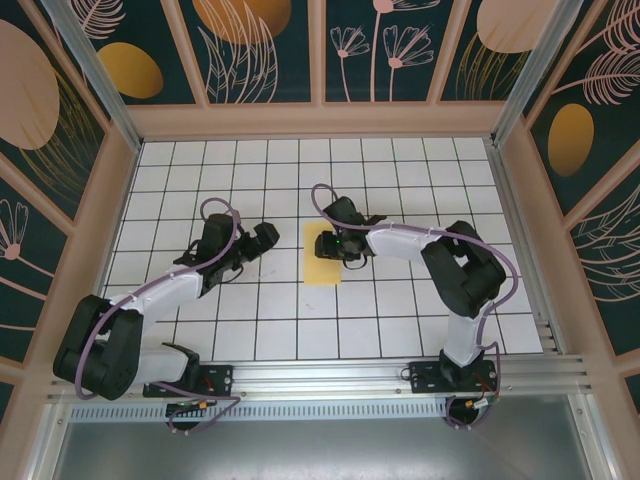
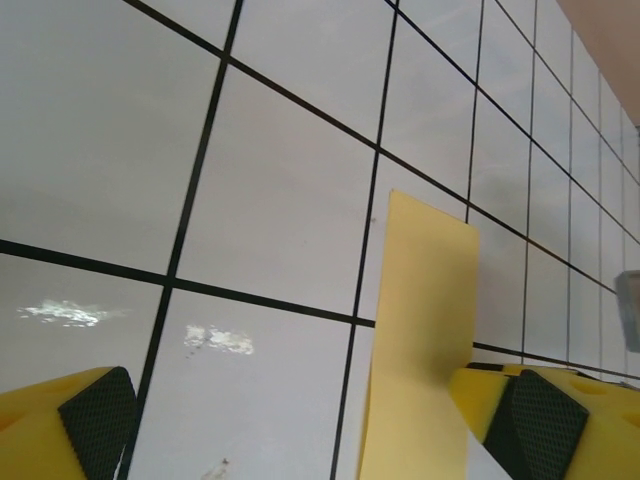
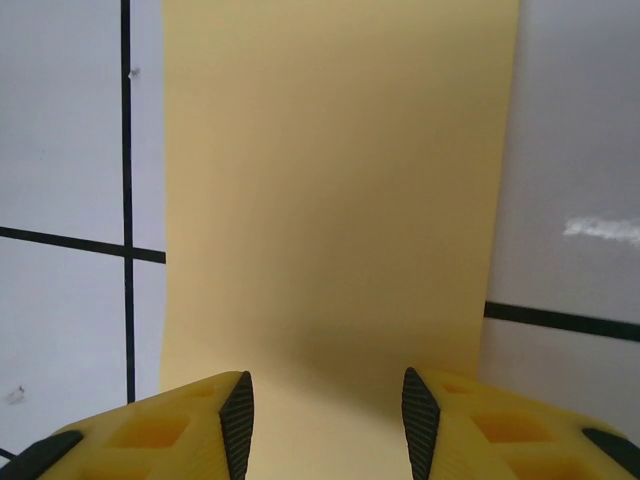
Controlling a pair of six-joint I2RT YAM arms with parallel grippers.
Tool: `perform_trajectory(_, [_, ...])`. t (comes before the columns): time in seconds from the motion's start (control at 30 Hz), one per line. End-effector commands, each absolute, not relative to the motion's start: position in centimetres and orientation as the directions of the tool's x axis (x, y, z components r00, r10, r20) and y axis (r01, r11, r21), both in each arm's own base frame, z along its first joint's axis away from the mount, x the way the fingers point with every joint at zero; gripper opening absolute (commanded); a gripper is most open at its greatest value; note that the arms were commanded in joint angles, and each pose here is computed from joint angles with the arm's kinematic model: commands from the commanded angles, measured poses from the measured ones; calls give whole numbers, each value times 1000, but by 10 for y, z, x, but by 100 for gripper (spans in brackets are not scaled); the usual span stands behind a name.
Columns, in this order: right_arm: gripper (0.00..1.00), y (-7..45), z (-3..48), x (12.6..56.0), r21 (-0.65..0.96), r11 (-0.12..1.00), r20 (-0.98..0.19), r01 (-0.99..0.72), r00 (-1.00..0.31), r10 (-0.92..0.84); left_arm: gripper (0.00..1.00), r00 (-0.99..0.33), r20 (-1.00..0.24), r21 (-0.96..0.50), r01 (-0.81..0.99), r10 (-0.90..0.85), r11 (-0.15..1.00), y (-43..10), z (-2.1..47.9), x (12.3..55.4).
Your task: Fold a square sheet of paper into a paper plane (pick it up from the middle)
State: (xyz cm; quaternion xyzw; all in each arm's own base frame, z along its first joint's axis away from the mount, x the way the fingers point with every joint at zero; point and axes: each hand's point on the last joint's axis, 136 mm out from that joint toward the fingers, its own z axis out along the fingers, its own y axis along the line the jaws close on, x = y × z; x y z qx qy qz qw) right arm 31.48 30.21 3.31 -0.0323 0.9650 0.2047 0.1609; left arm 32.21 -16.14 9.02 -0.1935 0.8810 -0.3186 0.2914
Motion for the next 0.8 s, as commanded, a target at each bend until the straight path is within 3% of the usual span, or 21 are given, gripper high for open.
perform_trajectory(0.0, [45, 313, 32, 297, 438, 893, -261, -103, -965, 17, 99, -766, -364, -708, -143, -530, 692, -166, 88, 317])
perform_trajectory(0.47, [43, 352, 0, 292, 547, 837, -97, -8, -994, 54, 99, -792, -286, -754, -161, -539, 637, -176, 69, 307])
perform_trajectory(0.77, [41, 349, 60, 333, 567, 818, -270, -101, -960, 68, 97, -804, -258, -764, -169, -536, 623, -187, 68, 292])
